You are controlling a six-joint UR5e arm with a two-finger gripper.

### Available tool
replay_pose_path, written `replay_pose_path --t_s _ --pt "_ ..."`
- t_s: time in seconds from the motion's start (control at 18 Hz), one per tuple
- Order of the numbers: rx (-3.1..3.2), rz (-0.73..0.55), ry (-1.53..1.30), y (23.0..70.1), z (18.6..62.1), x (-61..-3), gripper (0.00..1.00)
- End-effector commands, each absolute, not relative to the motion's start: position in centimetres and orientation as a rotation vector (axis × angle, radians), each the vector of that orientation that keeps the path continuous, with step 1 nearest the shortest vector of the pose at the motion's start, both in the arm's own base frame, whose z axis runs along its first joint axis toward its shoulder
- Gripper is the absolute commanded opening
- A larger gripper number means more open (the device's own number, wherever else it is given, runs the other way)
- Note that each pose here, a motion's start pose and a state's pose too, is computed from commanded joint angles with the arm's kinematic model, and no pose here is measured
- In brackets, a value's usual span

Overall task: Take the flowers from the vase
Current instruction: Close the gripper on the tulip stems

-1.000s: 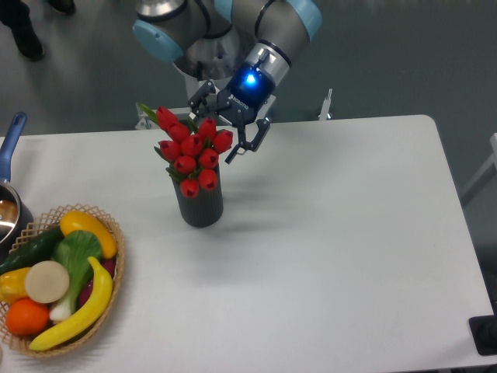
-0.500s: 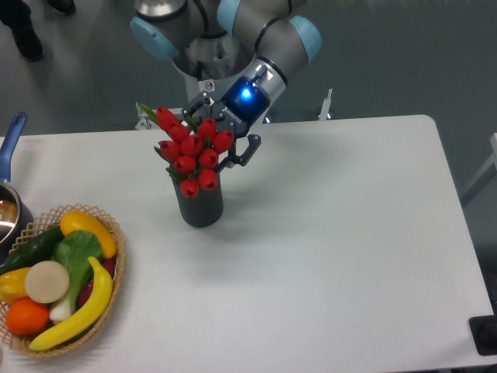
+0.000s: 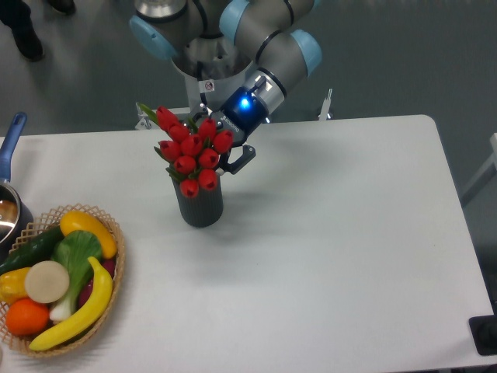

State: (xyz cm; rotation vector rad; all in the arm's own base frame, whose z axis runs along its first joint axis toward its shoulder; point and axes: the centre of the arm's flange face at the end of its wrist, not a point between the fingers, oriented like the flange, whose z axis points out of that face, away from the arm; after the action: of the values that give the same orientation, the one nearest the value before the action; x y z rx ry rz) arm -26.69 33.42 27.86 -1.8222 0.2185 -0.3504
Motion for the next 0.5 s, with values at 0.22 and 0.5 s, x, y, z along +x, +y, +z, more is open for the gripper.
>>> replay_pose_path --t_s 0.22,0.5 --pt "-1.818 -0.345 0.224 33.36 27.72 -26.67 0.16" --pt "-1.817 -0.335 0.224 33.18 28.05 -26.66 0.13"
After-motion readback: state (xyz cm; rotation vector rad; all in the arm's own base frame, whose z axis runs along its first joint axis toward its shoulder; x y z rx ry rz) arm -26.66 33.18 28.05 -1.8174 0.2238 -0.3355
